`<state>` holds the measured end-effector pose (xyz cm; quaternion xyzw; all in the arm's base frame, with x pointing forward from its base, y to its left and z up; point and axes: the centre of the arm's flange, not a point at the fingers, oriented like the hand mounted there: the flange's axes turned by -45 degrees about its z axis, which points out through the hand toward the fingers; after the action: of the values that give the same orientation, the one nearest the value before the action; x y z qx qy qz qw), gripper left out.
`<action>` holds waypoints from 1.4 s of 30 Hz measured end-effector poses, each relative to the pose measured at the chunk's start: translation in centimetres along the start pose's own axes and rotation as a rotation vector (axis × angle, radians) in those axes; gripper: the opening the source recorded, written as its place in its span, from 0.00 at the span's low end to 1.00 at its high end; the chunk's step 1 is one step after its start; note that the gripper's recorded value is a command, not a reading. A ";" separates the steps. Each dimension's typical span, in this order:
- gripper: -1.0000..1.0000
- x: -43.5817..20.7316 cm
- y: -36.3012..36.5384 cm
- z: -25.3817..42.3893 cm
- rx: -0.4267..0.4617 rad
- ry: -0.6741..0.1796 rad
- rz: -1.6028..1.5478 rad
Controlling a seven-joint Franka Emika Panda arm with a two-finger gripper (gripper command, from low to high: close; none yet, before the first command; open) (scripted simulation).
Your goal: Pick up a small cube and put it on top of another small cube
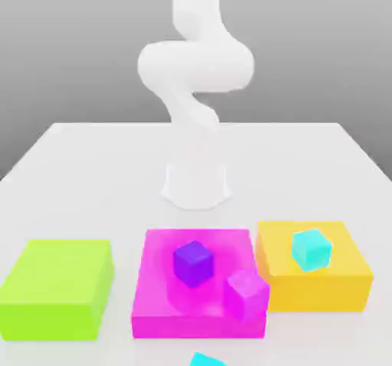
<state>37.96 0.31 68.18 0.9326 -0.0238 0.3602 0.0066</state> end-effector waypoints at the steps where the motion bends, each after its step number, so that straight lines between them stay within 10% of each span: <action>1: 0.50 0.1 -0.2 1.9 -0.012 -0.027 0.010; 33: 0.50 -24.1 -1.4 49.7 -0.135 -0.726 0.338; 34: 0.00 -25.1 -1.4 50.8 -0.135 -0.727 0.338; 42: 0.00 -24.7 -1.4 50.4 -0.134 -0.727 0.339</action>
<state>53.56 1.18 14.27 0.9795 -0.2014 0.0007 -0.0007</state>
